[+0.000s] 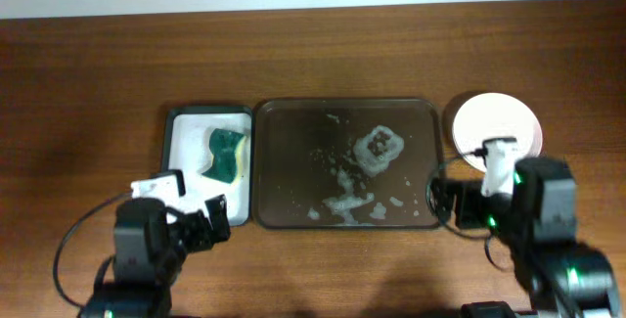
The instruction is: Clean dirty plates on tray and stack at the side
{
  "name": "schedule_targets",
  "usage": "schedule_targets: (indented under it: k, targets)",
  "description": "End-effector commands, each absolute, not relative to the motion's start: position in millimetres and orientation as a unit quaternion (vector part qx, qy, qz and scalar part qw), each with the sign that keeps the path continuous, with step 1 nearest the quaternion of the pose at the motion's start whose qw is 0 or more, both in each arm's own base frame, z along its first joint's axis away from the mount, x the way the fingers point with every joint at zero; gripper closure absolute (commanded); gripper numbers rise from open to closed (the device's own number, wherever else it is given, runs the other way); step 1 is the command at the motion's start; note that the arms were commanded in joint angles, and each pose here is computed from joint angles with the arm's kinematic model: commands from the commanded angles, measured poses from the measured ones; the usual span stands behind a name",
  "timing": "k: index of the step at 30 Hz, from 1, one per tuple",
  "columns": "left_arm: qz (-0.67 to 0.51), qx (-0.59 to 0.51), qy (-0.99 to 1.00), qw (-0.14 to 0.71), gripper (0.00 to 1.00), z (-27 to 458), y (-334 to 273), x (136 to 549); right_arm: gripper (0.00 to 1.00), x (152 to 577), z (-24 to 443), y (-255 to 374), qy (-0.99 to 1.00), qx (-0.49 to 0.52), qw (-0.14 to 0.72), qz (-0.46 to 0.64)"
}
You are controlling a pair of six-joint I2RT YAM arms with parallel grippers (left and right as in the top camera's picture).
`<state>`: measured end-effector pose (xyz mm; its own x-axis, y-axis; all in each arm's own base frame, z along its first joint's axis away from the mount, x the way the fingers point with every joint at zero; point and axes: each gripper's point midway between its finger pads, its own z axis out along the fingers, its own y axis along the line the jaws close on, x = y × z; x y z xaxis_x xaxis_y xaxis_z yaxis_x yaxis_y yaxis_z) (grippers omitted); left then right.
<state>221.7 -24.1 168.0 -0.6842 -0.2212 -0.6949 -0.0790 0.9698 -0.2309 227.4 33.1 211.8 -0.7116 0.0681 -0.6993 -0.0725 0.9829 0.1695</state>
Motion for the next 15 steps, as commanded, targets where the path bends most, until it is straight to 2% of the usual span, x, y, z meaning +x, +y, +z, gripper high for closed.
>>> schedule_targets:
  k: [1, 15]
  targets:
    - [-0.093, -0.071, 0.904, 0.412, 0.01, 174.4, -24.9, 218.2, 0.01, 217.4, 226.9, 30.1, 0.904, -0.006, 0.420, 0.083]
    - [-0.093, -0.072, 0.904, 0.410, 0.01, 173.8, -24.8, 217.5, 0.01, 216.7, 227.7, 30.0, 0.903, -0.006, 0.422, 0.083]
